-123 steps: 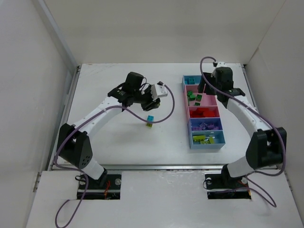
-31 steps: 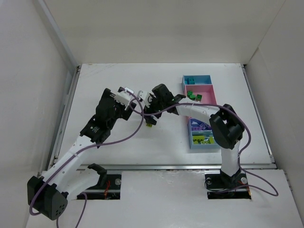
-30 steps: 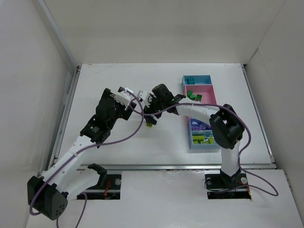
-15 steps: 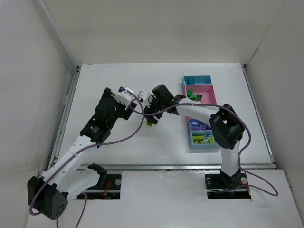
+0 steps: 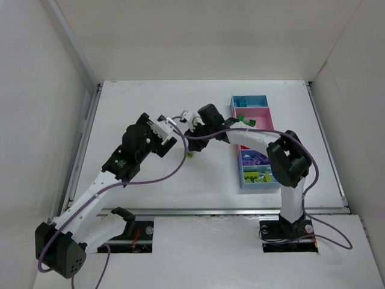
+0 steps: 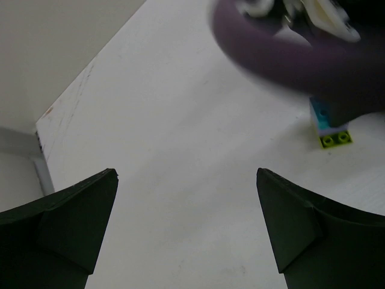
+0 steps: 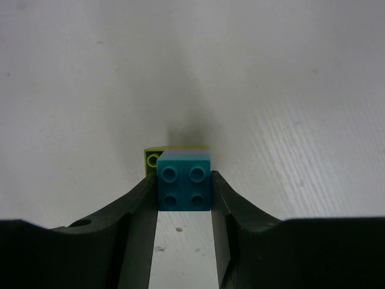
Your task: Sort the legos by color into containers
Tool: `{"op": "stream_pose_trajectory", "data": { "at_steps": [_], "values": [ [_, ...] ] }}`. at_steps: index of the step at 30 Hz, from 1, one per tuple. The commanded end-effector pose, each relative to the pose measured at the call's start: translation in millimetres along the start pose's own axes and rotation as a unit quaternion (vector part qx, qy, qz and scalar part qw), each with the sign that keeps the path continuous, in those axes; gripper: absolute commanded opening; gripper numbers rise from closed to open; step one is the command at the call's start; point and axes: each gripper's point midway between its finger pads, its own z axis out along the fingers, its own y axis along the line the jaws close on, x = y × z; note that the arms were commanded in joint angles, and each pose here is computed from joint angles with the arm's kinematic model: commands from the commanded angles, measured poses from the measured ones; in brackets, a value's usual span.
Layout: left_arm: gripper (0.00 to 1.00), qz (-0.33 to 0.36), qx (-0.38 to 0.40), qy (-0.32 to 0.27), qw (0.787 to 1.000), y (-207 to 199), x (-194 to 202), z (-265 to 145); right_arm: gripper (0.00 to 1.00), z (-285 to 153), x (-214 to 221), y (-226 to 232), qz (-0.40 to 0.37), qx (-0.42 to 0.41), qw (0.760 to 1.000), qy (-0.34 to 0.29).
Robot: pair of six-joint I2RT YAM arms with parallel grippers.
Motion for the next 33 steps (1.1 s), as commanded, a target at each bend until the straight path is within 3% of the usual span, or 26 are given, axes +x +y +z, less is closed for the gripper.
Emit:
{"op": "stream_pose_trajectory", "data": {
  "at_steps": [1, 5, 10, 14, 27, 33],
  "values": [
    [0.99, 0.047, 0.089, -0.029, 0.994, -27, -9, -6, 0.06, -43, -63, -20, 0.04, 0.004, 0.993, -0.108],
    [1.0, 0.08, 0.161, -0.03, 0.983, -53, 0, -6, 0.01, -82, -91, -23, 0.08, 0.013, 0.984, -0.16],
    [1.0, 0.077, 0.128, -0.064, 0.987, -40, -21, 6, 0.0, -111, -134, -4, 0.111, 0.029, 0.97, -0.213],
    [1.0, 0.06, 0.11, -0.122, 0.985, -28, -63, 16, 0.0, -131, -160, 0, 0.158, 0.025, 0.955, -0.249],
    [1.0, 0.023, 0.144, -0.16, 0.976, -35, -102, 31, 0.0, -139, -173, 34, 0.175, -0.026, 0.947, -0.268],
    [0.71, 0.036, 0.202, -0.173, 0.963, -54, -105, 23, 0.0, -146, -175, 39, 0.174, -0.033, 0.945, -0.275]
  ]
}}
